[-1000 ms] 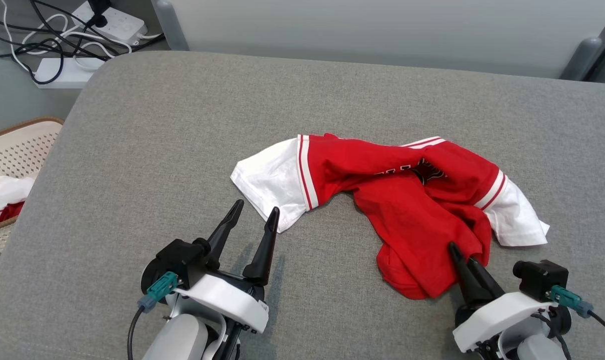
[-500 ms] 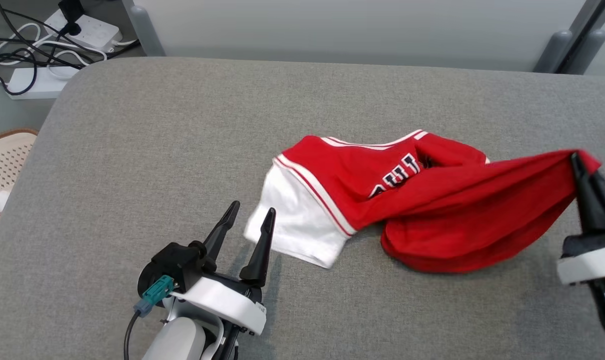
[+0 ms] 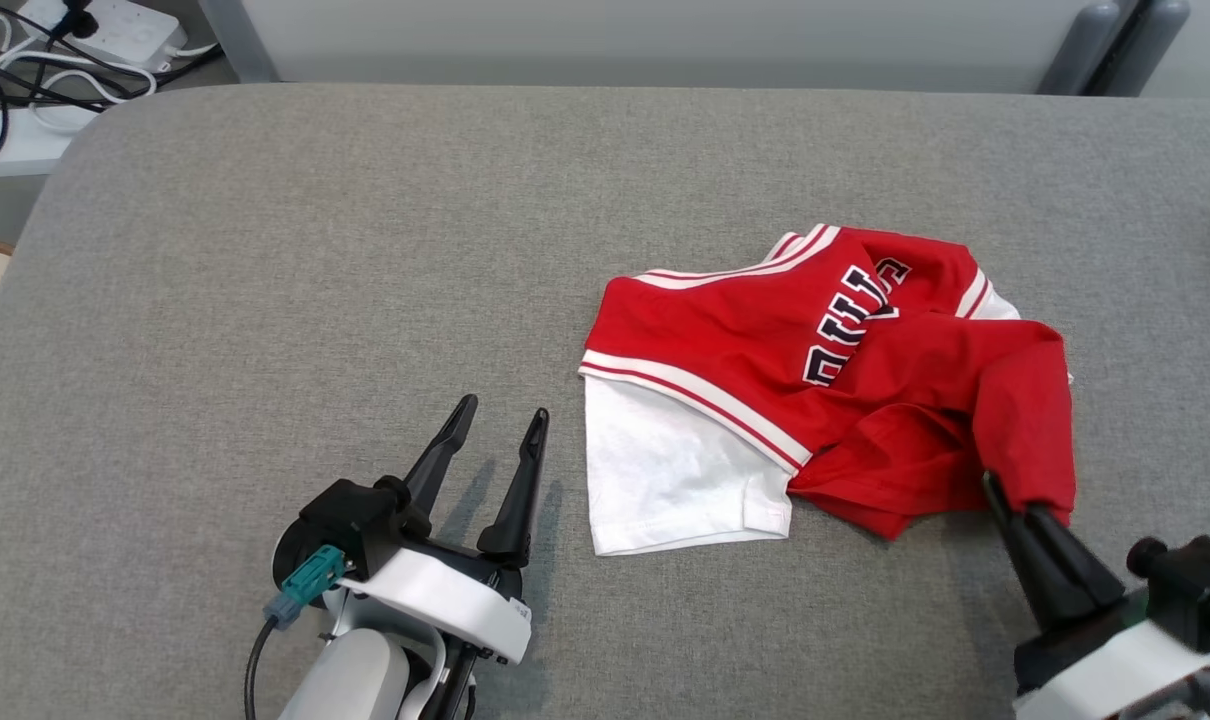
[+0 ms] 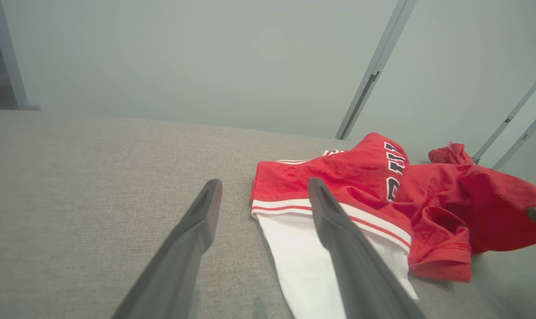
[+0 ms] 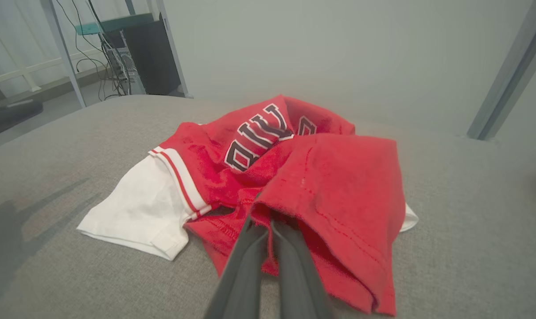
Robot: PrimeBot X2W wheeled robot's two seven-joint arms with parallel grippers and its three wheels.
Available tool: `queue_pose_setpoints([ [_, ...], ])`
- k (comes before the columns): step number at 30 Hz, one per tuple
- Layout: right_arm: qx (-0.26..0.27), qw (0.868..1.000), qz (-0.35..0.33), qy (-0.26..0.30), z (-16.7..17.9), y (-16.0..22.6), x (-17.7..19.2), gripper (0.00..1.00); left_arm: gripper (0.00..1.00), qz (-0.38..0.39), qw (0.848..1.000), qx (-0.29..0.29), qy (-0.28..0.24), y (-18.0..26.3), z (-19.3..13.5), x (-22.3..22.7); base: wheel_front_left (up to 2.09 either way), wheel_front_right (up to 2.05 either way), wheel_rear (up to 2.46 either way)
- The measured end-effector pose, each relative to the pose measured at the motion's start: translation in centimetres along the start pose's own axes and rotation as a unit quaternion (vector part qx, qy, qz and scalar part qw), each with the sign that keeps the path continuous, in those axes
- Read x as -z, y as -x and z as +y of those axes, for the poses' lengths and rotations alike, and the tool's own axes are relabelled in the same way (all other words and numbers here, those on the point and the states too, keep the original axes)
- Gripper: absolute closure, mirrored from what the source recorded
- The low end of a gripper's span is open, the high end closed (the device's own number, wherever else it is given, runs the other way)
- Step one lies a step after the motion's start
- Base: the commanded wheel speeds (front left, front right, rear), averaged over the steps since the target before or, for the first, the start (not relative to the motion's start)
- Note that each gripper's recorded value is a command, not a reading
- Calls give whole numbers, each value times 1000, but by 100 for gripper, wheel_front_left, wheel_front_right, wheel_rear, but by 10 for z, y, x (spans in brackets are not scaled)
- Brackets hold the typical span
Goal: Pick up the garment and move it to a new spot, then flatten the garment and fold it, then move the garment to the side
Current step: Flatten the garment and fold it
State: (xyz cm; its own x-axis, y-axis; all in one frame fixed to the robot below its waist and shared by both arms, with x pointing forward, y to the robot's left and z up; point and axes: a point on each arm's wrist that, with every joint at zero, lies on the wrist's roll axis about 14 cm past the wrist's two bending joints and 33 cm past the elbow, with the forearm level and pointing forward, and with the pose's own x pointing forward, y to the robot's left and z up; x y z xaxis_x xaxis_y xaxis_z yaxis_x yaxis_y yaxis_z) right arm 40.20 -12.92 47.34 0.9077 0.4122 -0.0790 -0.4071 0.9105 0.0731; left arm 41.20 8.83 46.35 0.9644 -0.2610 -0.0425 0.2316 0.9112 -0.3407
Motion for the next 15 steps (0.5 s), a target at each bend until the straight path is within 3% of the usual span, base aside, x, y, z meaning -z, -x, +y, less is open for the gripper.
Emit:
queue_pose_setpoints([
  [5,16,996,75,-44,3,30,43,100,0,6,1000,7,3,-8,-3,5,0,0,0],
  [9,93,991,86,-31,-41,48,49,100,0,8,1000,21,4,-17,-9,7,0,0,0],
  [12,111,990,81,-32,-48,50,49,100,0,10,1000,25,2,-19,-12,8,0,0,0],
  [13,113,989,82,-36,-47,50,51,94,0,9,1000,27,2,-19,-12,8,0,0,0],
  [15,117,988,85,-46,-45,50,55,47,0,8,1000,28,1,-20,-12,7,0,0,0],
])
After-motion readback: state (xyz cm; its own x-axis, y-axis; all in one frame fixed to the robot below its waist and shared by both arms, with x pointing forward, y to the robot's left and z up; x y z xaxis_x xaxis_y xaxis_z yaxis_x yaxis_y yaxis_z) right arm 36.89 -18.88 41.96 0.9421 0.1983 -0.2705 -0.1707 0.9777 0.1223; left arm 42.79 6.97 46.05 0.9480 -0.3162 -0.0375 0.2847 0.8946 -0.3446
